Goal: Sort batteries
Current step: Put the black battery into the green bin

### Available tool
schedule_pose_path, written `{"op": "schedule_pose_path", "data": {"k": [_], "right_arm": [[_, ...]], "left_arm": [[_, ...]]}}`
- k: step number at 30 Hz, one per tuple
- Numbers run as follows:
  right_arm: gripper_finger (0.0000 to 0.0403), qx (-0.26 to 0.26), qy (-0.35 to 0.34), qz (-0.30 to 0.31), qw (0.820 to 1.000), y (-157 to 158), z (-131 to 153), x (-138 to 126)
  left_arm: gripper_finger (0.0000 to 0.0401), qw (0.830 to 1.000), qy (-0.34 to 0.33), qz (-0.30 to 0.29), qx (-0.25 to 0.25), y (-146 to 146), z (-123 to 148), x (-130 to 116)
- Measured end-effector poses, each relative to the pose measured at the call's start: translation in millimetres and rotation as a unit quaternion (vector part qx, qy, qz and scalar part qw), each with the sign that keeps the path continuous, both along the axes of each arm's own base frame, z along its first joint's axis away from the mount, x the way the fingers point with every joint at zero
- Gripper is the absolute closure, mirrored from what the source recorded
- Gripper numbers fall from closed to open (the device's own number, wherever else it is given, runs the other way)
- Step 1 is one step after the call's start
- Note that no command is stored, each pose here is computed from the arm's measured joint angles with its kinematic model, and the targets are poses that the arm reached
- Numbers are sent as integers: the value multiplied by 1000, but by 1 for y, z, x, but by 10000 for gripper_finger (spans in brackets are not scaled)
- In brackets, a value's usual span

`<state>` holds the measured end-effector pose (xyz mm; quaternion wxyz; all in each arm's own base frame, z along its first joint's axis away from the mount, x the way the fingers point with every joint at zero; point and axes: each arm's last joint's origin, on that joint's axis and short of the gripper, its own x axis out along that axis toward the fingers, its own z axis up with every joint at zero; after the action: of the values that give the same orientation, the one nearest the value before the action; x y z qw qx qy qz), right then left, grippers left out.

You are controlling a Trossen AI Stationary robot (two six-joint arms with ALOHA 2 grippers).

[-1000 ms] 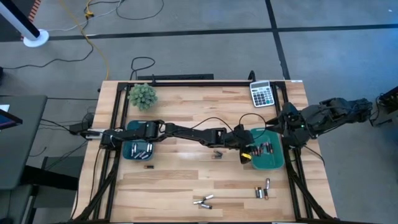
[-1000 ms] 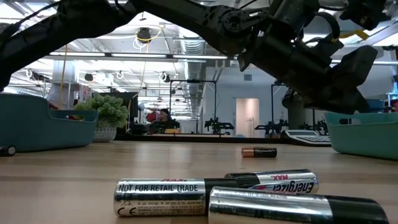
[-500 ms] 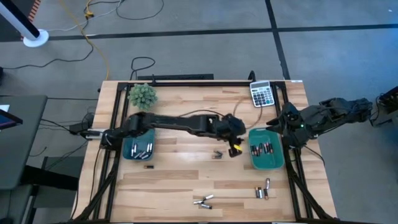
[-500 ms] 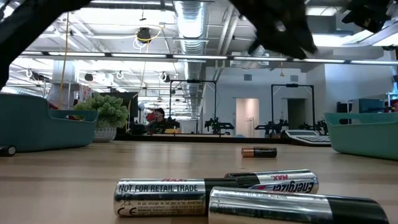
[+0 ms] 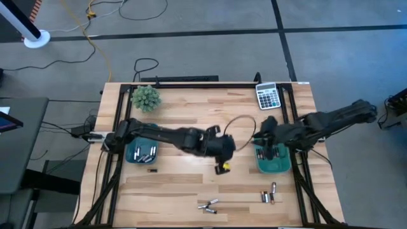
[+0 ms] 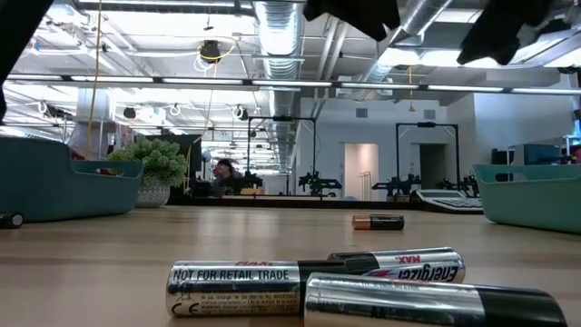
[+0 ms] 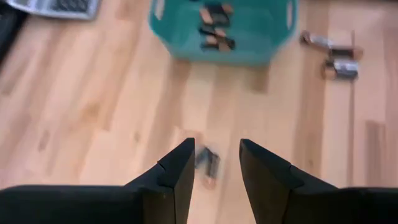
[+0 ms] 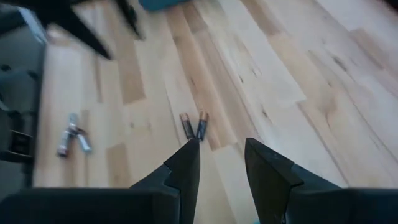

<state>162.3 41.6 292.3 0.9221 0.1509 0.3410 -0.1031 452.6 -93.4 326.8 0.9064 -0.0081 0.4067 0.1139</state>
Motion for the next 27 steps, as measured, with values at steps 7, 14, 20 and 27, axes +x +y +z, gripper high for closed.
{"op": "schedule_pose_path", "data": {"k": [7, 14, 20, 27], "right_arm": [[259, -15, 49, 1, 999, 16, -34, 50], [259, 13, 104, 1, 994, 18, -67, 92], [259, 40, 148, -20, 988, 5, -84, 131], [254, 66, 236, -65, 967, -16, -106, 167]], "left_arm": [[278, 999, 25, 29, -9, -28, -24, -30], [278, 996, -39, 74, -41, -50, -38, -95], [278, 985, -114, 97, -88, -59, -60, -152], [278, 966, -193, 101, -136, -61, -77, -202]]}}
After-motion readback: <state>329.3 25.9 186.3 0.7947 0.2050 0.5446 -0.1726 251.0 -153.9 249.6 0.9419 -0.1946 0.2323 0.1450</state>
